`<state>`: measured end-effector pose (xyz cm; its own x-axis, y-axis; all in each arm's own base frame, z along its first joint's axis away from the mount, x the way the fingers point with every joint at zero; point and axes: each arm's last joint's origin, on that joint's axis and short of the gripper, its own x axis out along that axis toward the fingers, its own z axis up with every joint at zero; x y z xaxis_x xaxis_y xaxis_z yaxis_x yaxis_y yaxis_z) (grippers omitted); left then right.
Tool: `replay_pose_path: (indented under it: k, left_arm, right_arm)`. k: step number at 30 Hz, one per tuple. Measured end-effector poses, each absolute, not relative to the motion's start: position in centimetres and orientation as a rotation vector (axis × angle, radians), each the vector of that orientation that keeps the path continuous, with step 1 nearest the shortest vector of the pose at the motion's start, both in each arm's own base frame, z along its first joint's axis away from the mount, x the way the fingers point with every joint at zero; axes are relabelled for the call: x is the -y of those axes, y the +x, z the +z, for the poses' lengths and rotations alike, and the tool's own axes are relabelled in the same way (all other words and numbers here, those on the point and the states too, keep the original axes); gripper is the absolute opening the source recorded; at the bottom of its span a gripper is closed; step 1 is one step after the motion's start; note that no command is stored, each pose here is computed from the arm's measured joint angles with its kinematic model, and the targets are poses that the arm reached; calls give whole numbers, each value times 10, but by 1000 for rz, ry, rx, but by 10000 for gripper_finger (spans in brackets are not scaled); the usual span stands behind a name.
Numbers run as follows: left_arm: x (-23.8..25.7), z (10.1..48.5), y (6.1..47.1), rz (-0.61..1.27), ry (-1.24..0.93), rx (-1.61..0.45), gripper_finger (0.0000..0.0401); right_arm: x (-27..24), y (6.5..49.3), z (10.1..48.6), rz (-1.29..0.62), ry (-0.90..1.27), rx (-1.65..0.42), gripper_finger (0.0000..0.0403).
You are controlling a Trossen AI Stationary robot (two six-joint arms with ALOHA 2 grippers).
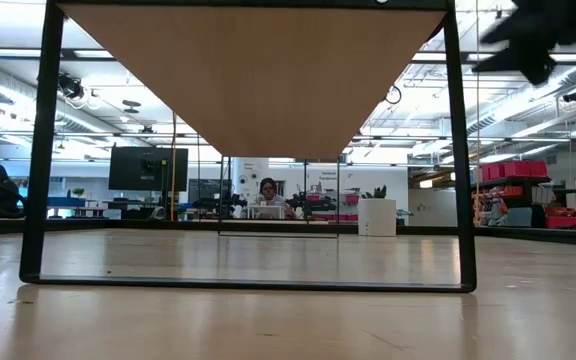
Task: Pick & Place candle stick holders
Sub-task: Return to Home Position
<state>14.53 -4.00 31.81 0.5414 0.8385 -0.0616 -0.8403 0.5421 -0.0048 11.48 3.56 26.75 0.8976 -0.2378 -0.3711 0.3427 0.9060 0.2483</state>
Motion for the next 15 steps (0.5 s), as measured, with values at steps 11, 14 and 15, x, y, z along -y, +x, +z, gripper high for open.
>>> replay_pose_path:
  k: [11,14,15]
  left_arm:
    - [46,216,136,938,-58,-83,252]
    - [47,194,130,914,-108,-67,252]
    - [48,188,128,896,-111,-74,252]
  right_arm:
    - [-24,87,202,-191,271,-263,217]
    - [-26,90,204,-158,278,-146,217]
    - [-26,91,206,-140,259,-121,217]
